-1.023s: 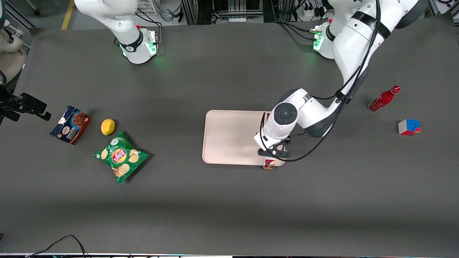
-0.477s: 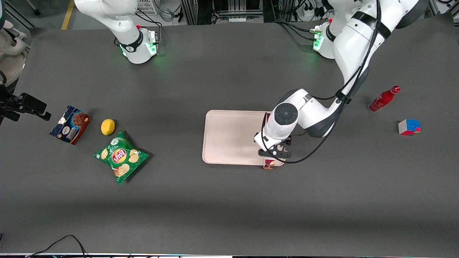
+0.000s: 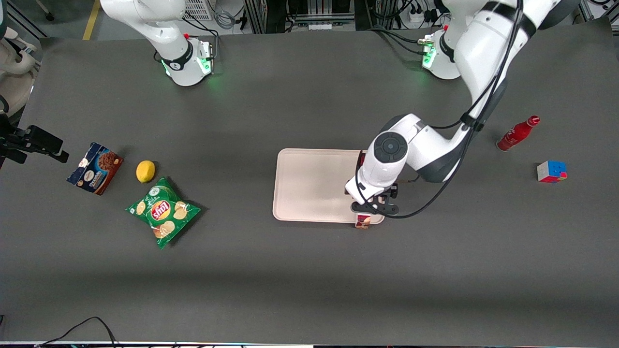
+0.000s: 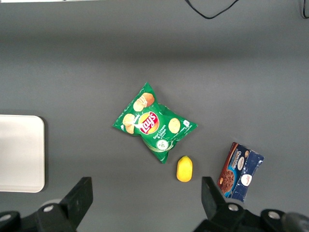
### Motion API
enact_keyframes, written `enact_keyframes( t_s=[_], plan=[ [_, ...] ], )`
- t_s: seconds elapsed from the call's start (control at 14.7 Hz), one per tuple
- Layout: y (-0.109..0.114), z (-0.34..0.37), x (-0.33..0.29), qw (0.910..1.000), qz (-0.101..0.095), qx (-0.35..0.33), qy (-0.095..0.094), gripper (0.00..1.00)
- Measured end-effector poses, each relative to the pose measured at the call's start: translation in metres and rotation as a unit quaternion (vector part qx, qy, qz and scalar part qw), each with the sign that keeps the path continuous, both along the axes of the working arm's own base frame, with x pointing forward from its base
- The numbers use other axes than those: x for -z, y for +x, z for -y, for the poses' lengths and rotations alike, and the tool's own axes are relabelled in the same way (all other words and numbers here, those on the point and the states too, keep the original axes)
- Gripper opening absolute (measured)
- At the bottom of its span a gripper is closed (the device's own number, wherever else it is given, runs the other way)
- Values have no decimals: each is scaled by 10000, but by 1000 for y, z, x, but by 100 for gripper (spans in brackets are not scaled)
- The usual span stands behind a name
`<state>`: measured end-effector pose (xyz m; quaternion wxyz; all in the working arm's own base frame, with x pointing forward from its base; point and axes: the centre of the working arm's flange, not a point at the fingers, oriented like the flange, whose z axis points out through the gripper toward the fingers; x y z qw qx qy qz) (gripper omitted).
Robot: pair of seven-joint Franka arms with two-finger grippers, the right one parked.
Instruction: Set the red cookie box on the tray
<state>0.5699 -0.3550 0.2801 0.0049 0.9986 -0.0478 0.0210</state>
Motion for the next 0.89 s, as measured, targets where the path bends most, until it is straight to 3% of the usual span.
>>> enact_keyframes(
  t_s=[0.27,0.41,0.61,0.89],
  plan=[
    [-1,-13,-65,9991,267,-70,319,100],
    [-3,-23,-91,9987,286,-41,425,100],
    [9,-66,-133,9994,178,4,308,100],
    [6,-136,-210,9991,211,-114,363,100]
  ],
)
